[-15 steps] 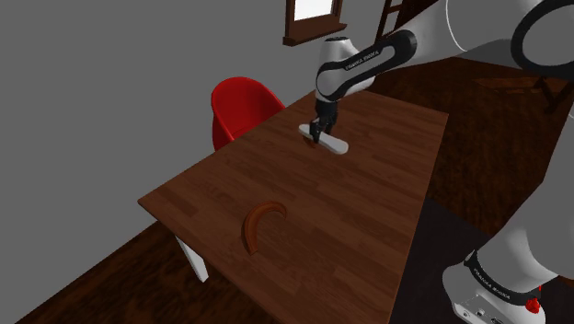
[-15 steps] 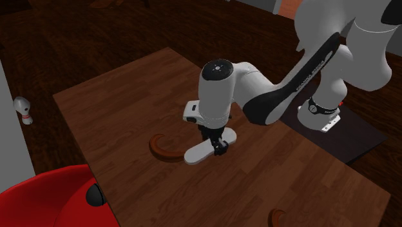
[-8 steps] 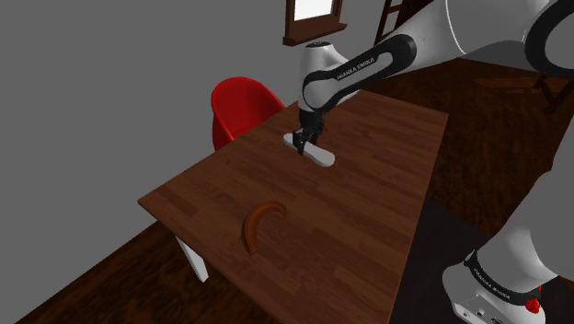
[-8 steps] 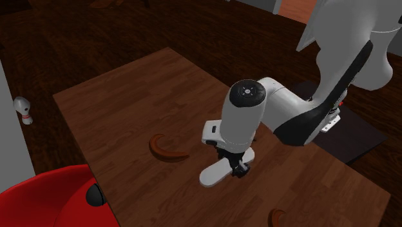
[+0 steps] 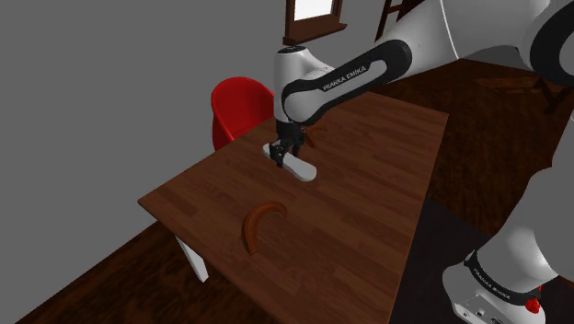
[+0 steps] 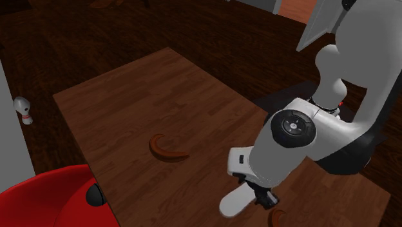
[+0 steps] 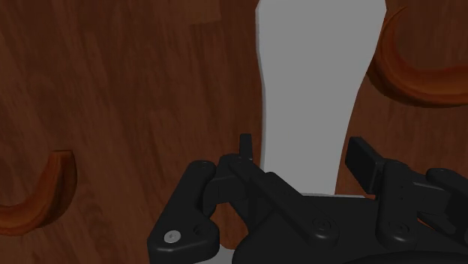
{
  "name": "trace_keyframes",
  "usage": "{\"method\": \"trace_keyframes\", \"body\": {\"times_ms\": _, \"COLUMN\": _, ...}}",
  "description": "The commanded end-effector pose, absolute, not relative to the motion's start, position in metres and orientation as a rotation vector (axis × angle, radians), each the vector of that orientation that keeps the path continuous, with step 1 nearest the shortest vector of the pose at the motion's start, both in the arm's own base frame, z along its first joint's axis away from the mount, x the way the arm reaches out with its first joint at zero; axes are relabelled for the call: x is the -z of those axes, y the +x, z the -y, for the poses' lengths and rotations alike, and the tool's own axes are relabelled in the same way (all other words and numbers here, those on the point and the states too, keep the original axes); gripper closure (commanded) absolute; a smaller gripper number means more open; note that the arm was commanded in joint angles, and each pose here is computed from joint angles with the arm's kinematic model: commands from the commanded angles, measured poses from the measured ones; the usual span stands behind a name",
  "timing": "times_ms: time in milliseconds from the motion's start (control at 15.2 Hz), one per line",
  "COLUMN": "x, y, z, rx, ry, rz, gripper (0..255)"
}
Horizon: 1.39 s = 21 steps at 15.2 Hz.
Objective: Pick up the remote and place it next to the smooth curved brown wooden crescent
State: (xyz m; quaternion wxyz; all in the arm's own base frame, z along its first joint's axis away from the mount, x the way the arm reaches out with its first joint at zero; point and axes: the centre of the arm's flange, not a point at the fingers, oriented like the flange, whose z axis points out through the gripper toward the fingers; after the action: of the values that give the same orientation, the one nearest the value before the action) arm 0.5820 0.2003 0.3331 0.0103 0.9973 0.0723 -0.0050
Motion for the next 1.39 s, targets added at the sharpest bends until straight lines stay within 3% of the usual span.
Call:
{"method": "trace_keyframes", "body": {"times_ms": 0, "x": -0.331, "y": 0.576, "z": -0.227, "rx": 0.014, "ry": 3.113, "rz": -0.223, "gripper": 255}}
{"method": "trace_keyframes", "body": {"times_ms": 1320, "x": -0.332, "y": 0.531, "z": -0.487, "rx": 0.014, "ry": 3.113, "rz": -0.223, "gripper": 255}}
